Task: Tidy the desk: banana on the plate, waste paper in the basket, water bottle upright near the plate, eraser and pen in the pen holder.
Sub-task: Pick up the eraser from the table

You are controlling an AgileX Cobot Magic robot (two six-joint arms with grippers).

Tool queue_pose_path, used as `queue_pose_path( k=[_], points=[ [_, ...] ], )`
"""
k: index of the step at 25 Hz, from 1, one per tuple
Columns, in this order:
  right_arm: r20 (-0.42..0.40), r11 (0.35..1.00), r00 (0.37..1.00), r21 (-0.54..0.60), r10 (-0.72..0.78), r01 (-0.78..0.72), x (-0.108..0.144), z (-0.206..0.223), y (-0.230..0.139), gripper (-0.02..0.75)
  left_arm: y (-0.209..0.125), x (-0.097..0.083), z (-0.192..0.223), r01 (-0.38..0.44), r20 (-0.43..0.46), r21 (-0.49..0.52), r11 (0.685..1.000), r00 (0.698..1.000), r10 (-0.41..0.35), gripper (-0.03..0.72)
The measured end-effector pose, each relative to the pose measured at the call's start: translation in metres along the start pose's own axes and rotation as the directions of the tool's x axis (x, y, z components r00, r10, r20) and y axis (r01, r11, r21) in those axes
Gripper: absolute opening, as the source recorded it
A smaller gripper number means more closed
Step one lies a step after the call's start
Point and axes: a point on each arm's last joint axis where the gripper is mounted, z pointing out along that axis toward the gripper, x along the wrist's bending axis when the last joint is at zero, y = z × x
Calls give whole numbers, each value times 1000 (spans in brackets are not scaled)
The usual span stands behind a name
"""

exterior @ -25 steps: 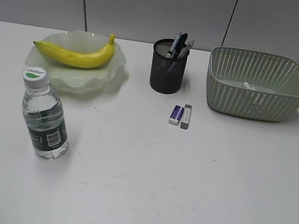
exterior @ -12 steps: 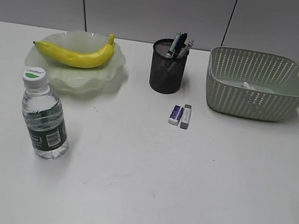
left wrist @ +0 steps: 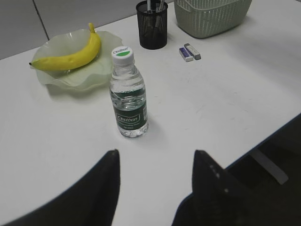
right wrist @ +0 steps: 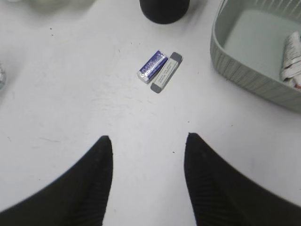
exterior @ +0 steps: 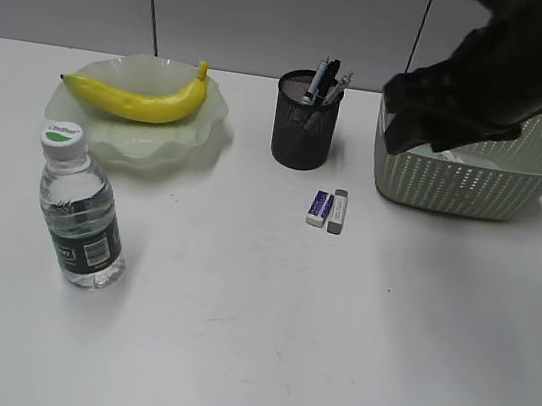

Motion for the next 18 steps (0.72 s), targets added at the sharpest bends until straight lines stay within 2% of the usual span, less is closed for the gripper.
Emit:
queue_pose_path(
  k=[4,7,13,18],
  points=[
    [25,973,990,183,142,-144,-1,64,25,398,0,0,0,0,0,0,1000,1000,0,373],
    [59,935,976,279,211,-219,-3,107,39,398,0,0,0,0,0,0,1000,1000,0,373],
    [131,860,951,406,279,-308,-7,168,41,398,0,0,0,0,0,0,1000,1000,0,372],
    [176,814,941,472,288,-337,-11,198,27,398,0,0,0,0,0,0,1000,1000,0,372]
  ],
)
